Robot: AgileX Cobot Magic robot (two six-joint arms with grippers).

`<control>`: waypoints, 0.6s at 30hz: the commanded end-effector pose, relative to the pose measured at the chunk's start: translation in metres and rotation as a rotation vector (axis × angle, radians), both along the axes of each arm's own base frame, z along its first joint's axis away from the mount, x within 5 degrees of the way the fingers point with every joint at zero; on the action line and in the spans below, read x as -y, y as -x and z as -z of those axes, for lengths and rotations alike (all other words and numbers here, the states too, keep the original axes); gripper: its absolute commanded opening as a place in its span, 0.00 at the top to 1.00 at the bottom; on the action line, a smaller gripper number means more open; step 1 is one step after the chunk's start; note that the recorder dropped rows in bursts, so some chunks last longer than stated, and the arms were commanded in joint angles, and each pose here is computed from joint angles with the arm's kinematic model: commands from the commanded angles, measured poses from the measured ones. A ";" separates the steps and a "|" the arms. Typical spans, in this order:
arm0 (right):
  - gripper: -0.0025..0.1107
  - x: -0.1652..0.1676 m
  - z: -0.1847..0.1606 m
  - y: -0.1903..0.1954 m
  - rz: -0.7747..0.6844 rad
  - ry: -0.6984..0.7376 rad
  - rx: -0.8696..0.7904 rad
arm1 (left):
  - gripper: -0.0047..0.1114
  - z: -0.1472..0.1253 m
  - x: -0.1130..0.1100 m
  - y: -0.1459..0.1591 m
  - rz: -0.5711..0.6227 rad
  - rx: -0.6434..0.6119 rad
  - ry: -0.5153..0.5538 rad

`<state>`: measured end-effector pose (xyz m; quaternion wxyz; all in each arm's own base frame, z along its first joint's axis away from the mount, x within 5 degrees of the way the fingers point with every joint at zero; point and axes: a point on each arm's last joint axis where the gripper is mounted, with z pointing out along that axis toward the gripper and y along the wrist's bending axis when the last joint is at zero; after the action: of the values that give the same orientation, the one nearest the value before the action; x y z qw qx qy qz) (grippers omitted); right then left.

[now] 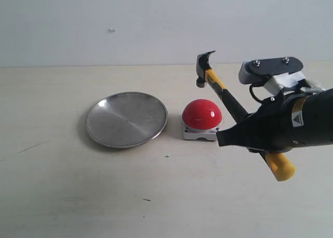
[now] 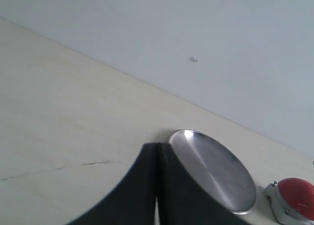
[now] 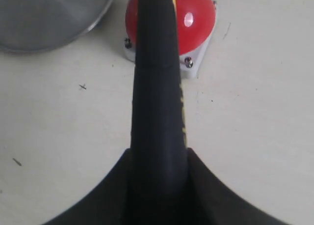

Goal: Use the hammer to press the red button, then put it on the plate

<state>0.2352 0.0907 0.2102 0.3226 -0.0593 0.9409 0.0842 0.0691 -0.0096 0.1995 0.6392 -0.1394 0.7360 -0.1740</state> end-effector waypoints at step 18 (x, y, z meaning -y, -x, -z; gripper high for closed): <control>0.98 -0.004 0.016 -0.009 -0.074 0.099 -0.118 | 0.96 0.001 0.001 0.001 0.010 0.002 -0.005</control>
<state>0.2412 0.0929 0.2116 0.2854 -0.0842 0.9526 0.0635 0.0691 -0.0096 0.1995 0.6392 -0.1394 0.7360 -0.1740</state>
